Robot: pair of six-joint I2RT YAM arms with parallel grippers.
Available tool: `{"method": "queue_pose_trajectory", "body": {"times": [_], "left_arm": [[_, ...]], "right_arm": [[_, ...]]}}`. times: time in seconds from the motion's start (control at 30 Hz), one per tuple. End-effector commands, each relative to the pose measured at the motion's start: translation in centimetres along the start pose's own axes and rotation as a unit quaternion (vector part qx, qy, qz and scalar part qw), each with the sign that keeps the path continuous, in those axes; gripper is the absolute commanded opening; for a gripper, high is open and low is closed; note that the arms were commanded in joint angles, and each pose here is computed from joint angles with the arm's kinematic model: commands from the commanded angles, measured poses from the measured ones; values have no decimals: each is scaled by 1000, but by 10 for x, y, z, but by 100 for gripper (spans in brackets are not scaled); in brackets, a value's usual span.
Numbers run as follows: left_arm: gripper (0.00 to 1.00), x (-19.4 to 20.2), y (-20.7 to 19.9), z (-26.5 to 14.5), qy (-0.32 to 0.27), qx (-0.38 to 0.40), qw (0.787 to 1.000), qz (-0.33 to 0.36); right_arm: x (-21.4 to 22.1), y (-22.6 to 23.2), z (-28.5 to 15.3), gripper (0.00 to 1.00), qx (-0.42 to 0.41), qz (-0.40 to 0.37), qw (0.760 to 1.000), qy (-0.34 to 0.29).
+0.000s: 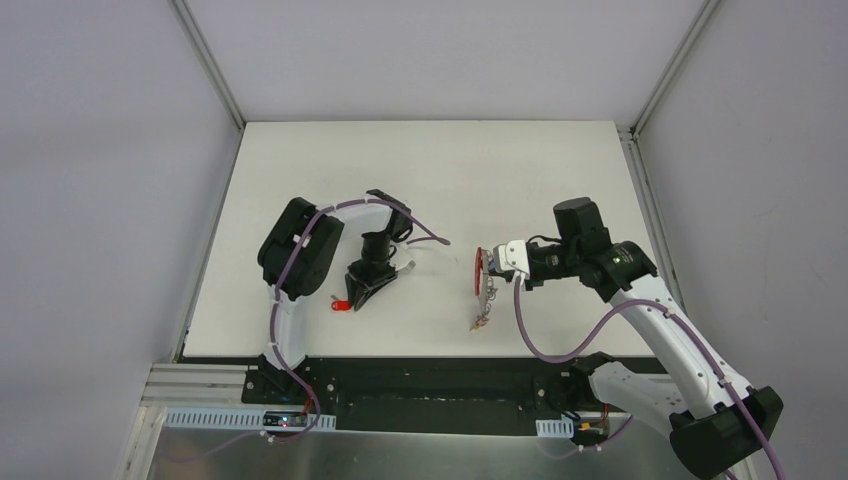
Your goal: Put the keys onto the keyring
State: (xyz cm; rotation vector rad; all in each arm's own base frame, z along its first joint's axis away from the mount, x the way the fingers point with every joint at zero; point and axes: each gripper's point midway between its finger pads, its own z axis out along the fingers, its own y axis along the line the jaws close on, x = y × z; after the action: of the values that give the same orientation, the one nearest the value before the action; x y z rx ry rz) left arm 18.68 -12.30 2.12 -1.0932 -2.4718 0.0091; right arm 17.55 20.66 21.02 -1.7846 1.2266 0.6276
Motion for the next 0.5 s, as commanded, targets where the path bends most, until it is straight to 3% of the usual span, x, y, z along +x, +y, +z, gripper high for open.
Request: {"method": "queue_pose_trajectory", "body": {"times": [0.0, 0.47], "left_arm": [[22, 4, -2, -9, -2, -6, 1000, -4], [24, 6, -34, -26, -53, 19, 995, 81]], "right_arm": [[-12, -4, -3, 0, 8, -20, 999, -25], [-11, -4, -2, 0, 7, -18, 1000, -23]]}}
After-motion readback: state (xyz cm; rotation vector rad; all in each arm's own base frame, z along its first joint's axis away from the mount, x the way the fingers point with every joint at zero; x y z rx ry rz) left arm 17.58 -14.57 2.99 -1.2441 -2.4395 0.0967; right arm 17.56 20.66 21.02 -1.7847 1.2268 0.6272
